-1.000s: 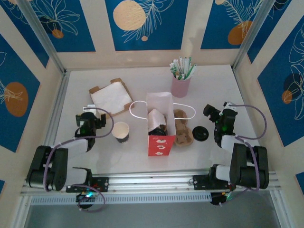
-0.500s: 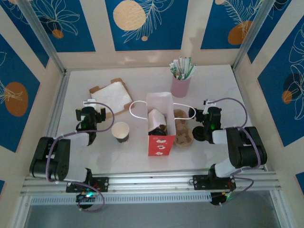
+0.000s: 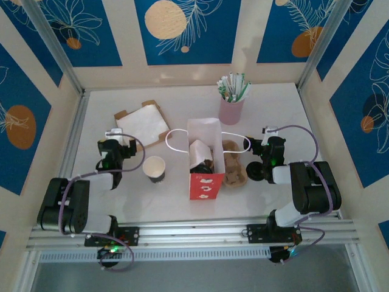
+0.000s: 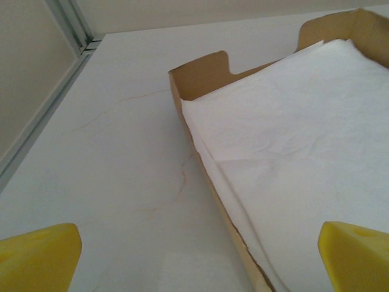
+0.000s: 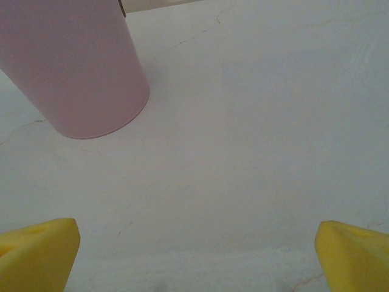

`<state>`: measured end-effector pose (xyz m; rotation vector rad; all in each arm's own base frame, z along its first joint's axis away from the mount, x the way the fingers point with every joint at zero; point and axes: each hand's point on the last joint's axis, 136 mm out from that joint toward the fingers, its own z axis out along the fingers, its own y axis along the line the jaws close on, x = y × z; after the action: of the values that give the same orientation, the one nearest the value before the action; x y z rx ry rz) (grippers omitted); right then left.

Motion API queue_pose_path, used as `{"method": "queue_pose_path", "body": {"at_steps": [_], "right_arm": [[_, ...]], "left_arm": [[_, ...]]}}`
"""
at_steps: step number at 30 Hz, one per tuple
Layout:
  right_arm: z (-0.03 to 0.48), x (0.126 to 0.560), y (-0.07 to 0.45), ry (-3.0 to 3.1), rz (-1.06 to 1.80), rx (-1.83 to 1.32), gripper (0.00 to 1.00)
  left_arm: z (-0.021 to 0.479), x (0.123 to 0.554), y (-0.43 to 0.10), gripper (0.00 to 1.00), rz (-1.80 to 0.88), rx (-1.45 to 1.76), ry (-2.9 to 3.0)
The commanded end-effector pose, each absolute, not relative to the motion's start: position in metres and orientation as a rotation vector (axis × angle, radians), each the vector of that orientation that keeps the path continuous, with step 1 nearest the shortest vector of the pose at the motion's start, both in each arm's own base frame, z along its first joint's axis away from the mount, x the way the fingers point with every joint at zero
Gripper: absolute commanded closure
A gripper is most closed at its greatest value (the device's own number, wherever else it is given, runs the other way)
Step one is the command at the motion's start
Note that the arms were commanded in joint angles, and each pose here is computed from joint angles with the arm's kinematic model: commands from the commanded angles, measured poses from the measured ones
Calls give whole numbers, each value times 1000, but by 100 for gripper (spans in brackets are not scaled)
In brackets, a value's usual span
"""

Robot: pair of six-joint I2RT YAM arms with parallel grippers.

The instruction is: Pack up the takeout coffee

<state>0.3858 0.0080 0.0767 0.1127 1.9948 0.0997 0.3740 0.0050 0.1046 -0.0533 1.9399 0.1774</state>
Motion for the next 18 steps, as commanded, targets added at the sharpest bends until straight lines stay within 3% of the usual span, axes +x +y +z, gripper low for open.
{"method": "queue_pose_path", "body": {"at_steps": [1,18], "right_arm": [[94,396,9,1932,84,86,1],[94,396,26,1932,114,-10,1]], "left_arm": [[119,374,1,0,130,-32,1800],[93,395,-3,0,135,1,1889]]}}
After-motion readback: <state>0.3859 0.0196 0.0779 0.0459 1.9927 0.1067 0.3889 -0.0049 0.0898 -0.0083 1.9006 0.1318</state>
